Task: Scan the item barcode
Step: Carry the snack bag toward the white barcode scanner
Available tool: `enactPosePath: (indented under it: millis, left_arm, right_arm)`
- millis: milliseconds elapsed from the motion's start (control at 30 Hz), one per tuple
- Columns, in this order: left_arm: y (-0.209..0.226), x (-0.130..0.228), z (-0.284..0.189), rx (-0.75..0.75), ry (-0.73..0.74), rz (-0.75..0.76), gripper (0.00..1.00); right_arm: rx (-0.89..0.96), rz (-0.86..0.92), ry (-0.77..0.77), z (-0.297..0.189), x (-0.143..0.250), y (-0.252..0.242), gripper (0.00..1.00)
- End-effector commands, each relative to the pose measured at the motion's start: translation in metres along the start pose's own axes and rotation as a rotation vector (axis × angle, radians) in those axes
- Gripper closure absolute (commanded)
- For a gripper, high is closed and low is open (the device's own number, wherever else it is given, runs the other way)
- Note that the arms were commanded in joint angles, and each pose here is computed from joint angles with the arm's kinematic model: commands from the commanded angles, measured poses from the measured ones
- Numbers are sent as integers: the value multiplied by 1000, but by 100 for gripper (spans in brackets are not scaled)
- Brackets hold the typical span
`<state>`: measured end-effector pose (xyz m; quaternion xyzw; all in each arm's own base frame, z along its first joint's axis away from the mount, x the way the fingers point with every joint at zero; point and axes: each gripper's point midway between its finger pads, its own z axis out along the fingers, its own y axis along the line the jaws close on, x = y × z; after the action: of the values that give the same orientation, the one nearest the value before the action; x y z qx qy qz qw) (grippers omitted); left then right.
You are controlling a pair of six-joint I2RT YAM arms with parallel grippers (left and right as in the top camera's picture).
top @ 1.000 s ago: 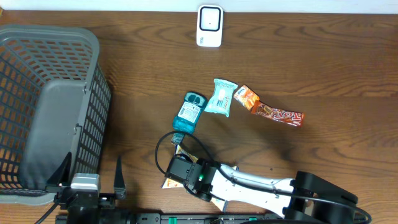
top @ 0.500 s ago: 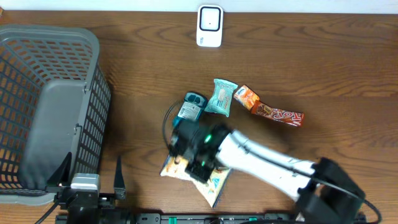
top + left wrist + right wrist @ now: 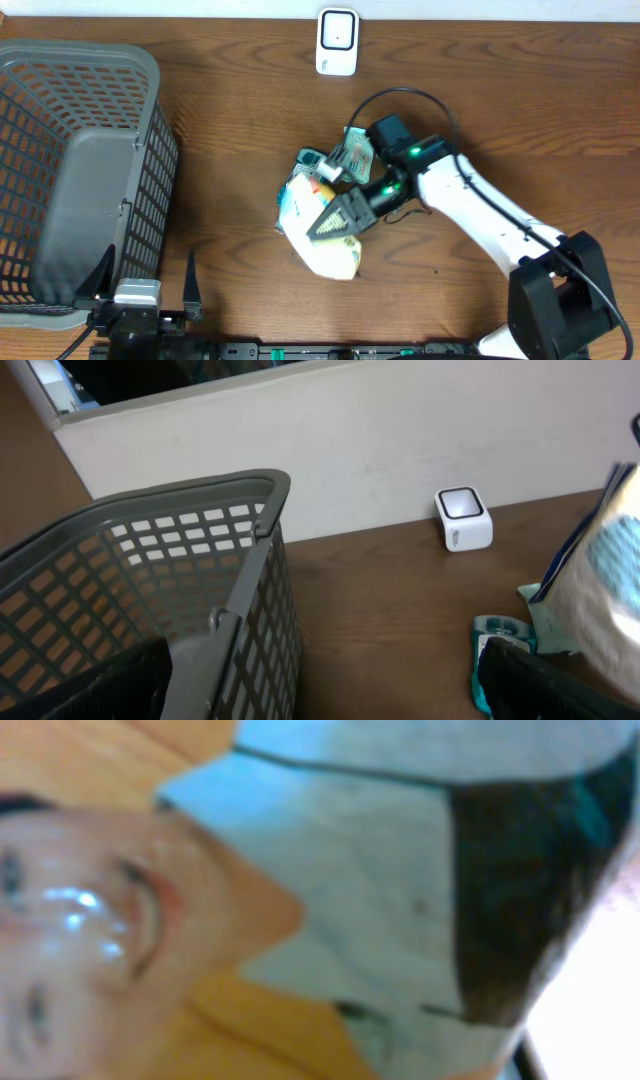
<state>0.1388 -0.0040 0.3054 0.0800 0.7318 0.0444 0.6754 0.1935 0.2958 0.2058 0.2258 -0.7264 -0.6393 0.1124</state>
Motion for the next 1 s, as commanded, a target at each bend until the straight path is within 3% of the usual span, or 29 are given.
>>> enactPosePath:
  millis: [0,167,467,867,967]
  left_arm:
    - [3,-1,-1,-18,-3,6,2]
    - [3,-1,-1,-18,-3,6,2]
    - [3,-1,-1,-18,-3,6,2]
    - [3,-1,-1,-18,-3,6,2]
    - [3,-1,-1,-18,-3,6,2]
  right_arm:
    - [-146,150,-59,-24,-12,31,99]
    - [-150,269,-88,-35,-17,29,99]
    - [-174,831,-49,-37,-18,28,99]
    - [-218,1155,-90,-60,-27,23,99]
    - [-231,1161,-118,-70,-30,21,99]
